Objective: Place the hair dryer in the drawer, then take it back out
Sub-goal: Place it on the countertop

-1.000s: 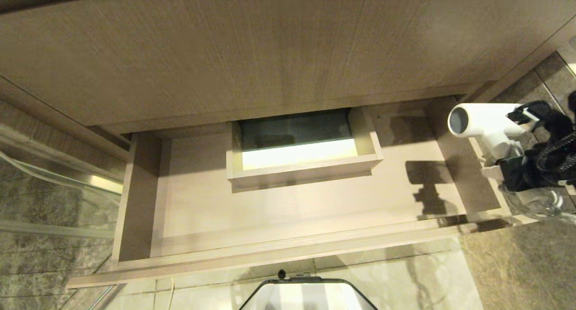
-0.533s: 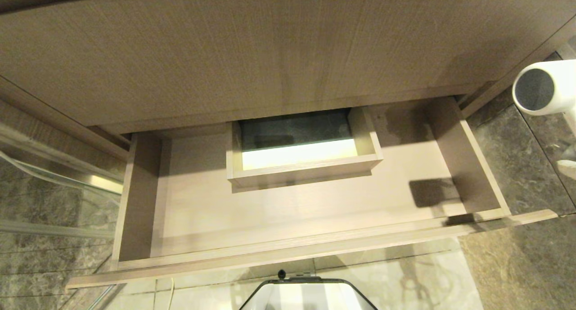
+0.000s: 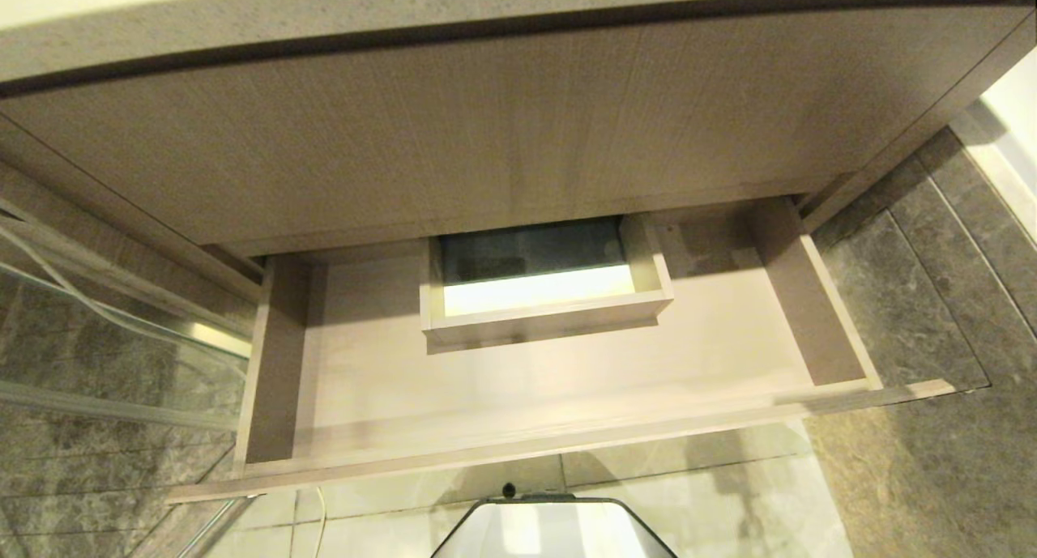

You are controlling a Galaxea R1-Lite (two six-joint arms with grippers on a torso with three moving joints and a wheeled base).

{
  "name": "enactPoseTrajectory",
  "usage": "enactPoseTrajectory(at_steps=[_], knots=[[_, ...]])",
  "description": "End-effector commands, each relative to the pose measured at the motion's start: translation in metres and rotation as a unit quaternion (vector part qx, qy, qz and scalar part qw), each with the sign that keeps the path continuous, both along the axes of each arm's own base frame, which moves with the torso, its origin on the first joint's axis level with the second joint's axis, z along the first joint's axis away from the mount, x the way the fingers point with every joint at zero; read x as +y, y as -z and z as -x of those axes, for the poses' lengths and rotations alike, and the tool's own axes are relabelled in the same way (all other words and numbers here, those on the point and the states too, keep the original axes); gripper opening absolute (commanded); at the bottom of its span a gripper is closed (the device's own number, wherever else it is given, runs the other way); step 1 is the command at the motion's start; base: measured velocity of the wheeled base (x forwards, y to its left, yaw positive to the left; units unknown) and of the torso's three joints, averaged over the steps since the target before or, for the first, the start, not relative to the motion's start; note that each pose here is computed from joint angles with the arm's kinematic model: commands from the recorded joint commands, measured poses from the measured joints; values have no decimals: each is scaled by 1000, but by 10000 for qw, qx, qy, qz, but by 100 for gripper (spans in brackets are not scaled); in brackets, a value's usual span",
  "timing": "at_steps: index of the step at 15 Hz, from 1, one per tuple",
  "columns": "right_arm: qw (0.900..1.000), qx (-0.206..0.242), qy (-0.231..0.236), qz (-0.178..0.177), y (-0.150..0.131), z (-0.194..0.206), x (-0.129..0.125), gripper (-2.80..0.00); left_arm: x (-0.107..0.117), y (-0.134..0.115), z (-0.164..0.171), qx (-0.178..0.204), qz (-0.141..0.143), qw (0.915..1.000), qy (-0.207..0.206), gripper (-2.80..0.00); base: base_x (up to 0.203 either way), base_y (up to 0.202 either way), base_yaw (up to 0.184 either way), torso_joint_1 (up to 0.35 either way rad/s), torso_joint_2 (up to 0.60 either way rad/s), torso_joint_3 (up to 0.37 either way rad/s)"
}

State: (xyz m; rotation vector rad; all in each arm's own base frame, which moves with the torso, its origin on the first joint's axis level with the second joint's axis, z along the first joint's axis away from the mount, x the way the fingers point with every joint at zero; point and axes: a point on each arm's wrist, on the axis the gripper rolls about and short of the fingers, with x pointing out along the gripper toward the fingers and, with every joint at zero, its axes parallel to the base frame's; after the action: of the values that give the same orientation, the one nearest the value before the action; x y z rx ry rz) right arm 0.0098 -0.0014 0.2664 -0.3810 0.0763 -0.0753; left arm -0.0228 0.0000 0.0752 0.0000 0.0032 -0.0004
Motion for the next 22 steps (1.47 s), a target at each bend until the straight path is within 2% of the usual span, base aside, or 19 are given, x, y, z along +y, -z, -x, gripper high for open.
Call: enactPoseTrajectory(at_steps=[1, 3, 9, 15, 22], knots=[[9995, -316, 5, 25, 1, 18, 1, -280, 0, 0, 0, -1, 0, 10000, 6, -280, 0, 0, 0, 54, -494, -193], [9992, -391, 5, 28, 2, 23, 1, -280, 0, 0, 0, -1, 0, 10000, 6, -280, 0, 0, 0, 225, -525, -201], [9979, -643, 13, 28, 12, 41, 2, -280, 0, 0, 0, 7, 0, 10000, 6, -280, 0, 0, 0, 441, -519, -235], [9975, -707, 13, 28, 13, 44, 2, -280, 0, 0, 0, 7, 0, 10000, 6, -280, 0, 0, 0, 330, -588, -263], [9974, -721, 13, 34, 13, 44, 2, -280, 0, 0, 0, 7, 0, 10000, 6, -280, 0, 0, 0, 223, -411, -188]])
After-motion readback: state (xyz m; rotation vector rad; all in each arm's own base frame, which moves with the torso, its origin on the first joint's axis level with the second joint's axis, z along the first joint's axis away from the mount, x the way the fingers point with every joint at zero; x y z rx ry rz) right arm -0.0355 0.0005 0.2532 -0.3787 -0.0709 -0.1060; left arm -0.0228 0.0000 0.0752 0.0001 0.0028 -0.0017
